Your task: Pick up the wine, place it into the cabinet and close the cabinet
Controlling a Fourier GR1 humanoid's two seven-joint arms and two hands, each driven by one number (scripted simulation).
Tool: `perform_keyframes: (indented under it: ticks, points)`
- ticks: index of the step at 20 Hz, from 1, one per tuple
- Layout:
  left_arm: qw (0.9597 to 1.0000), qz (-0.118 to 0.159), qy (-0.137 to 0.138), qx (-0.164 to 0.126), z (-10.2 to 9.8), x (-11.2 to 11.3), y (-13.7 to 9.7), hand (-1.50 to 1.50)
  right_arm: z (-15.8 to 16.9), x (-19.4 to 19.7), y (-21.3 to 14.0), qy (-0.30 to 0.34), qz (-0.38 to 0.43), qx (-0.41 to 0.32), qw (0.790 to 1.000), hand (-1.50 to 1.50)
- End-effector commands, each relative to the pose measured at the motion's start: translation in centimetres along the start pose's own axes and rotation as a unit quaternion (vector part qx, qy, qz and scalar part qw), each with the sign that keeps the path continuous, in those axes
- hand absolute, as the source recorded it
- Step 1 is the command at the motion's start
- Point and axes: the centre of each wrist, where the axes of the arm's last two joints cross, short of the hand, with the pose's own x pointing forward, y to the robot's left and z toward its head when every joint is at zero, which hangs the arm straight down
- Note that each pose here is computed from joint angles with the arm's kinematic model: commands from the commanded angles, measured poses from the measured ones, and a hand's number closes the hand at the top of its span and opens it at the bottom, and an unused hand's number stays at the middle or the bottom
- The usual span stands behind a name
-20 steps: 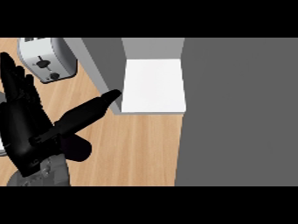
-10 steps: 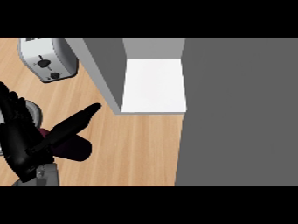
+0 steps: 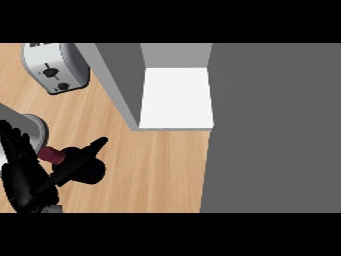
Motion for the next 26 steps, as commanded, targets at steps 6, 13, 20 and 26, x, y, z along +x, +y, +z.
perform_keyframes:
  ticks: [6, 13, 20, 26]
  points:
    - [0.9997, -0.004, 0.021, 0.012, 0.6, -3.7, 2.9, -1.50, 2.0, 2.4, 0.8, -0.024, -0.036, 0.018, 0.999, -1.50]
    - [0.9993, -0.014, 0.032, 0.013, 0.9, -6.5, 4.9, -1.50, 1.7, 2.5, 0.3, -0.024, -0.043, 0.025, 0.998, -1.50]
    - [0.9991, -0.019, 0.039, -0.001, 0.8, -10.3, 4.7, -1.50, 2.1, 2.5, 1.4, -0.019, -0.039, 0.022, 0.999, -1.50]
    - [0.9983, 0.000, 0.050, -0.028, -0.5, -13.2, 5.9, -1.50, 0.6, 1.0, 1.7, -0.023, -0.041, 0.022, 0.999, -1.50]
